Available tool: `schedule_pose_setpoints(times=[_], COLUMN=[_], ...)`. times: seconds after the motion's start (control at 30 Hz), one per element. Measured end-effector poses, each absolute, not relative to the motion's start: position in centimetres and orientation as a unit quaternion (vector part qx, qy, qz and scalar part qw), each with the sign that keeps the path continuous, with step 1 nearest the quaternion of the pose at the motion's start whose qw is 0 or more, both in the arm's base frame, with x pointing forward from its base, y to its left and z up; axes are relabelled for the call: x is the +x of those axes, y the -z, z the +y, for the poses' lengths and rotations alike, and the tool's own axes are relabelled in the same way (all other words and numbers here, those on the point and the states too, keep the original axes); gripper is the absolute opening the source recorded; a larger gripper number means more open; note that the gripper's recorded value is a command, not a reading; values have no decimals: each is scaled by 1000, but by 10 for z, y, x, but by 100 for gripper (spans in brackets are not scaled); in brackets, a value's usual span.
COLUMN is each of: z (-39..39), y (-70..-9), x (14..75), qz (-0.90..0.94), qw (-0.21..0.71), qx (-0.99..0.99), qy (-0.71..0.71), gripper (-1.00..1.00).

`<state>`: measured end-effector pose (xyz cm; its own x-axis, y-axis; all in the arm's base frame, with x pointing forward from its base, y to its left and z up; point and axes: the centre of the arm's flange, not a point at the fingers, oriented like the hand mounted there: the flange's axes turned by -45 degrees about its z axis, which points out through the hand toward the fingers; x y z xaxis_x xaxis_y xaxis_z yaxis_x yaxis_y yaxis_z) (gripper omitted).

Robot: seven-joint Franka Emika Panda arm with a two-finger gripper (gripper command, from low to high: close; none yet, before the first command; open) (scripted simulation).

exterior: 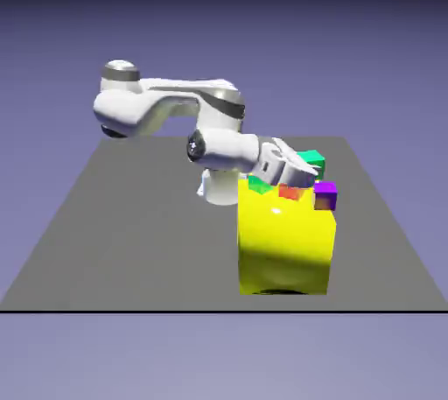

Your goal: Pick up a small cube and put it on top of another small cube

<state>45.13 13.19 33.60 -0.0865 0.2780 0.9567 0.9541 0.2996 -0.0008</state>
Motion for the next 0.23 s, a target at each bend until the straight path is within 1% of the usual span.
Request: schedule_pose_setpoints(times=[0.03, 0.07, 0.13, 0.23], z=[145, 151, 151, 111], y=[-326, -322, -322, -352], x=[447, 444, 444, 457], qz=[-648, -648, -648, -648], qw=[480, 480, 480, 480], qx=[-476, -476, -476, -476], qy=[352, 352, 352, 352], gripper=[-100, 100, 100, 100])
